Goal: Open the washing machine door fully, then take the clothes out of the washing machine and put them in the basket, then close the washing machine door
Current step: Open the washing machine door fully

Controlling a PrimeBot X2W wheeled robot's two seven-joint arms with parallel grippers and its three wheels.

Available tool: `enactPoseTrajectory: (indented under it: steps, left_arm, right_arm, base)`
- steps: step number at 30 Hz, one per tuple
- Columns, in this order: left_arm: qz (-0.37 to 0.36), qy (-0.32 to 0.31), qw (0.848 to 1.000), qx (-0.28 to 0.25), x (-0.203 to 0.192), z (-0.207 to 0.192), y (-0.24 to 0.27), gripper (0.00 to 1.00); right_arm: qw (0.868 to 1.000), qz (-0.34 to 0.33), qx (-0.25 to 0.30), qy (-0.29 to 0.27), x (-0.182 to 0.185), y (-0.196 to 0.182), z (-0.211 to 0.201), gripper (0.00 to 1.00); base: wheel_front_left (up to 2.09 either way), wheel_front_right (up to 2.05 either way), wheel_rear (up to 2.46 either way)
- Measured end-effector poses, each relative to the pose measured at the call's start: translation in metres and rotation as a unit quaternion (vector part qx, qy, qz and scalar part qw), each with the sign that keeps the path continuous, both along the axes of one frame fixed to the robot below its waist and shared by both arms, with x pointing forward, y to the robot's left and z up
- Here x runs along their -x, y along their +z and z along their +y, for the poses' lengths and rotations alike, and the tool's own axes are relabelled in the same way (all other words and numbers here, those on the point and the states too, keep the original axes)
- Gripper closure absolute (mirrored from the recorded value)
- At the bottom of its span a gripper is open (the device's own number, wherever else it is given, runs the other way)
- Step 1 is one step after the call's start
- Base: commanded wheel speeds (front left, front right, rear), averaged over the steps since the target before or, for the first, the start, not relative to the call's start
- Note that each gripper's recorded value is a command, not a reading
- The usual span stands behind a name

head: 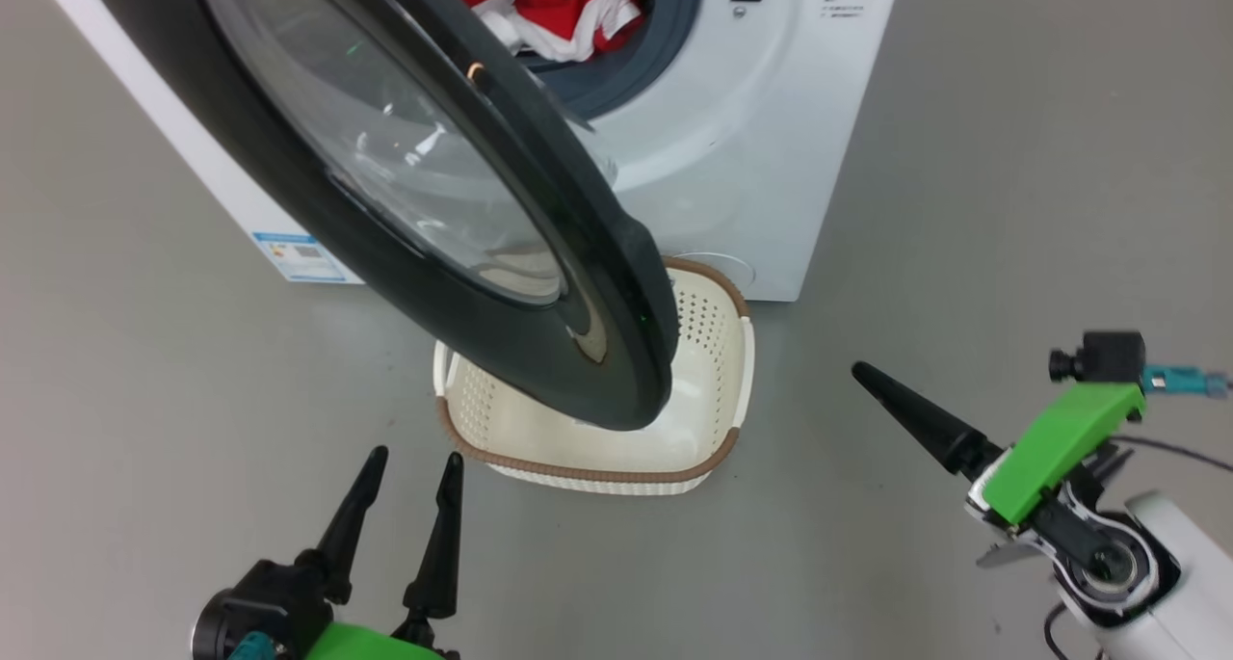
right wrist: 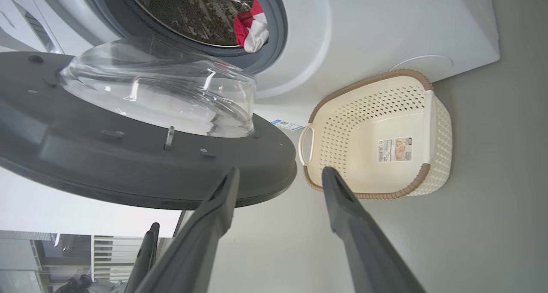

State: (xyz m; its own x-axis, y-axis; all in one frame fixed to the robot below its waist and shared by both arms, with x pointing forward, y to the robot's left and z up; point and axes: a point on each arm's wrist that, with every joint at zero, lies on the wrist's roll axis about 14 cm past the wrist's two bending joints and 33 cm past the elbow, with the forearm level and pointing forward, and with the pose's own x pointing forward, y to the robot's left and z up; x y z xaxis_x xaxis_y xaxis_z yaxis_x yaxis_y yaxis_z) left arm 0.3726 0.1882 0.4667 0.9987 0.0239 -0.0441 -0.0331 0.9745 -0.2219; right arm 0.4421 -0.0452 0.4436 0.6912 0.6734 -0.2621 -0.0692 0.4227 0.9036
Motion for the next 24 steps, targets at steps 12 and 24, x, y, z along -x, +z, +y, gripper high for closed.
enactPoseTrajectory:
  steps: [12, 24]
  left_arm:
    - [-0.005, -0.018, 1.0, 0.004, 0.0, -0.009, 0.002, 0.0]
    - [-0.008, -0.014, 1.0, 0.004, 0.001, -0.006, 0.004, 0.0]
  right_arm:
    - [0.991, -0.026, 0.086, -0.095, 0.021, -0.028, -0.054, 0.0]
    - [0.966, -0.115, 0.205, -0.106, 0.034, -0.041, -0.077, 0.0]
  base:
    - [0.0, 0.0, 0.0]
    - [0.0, 0.0, 0.0]
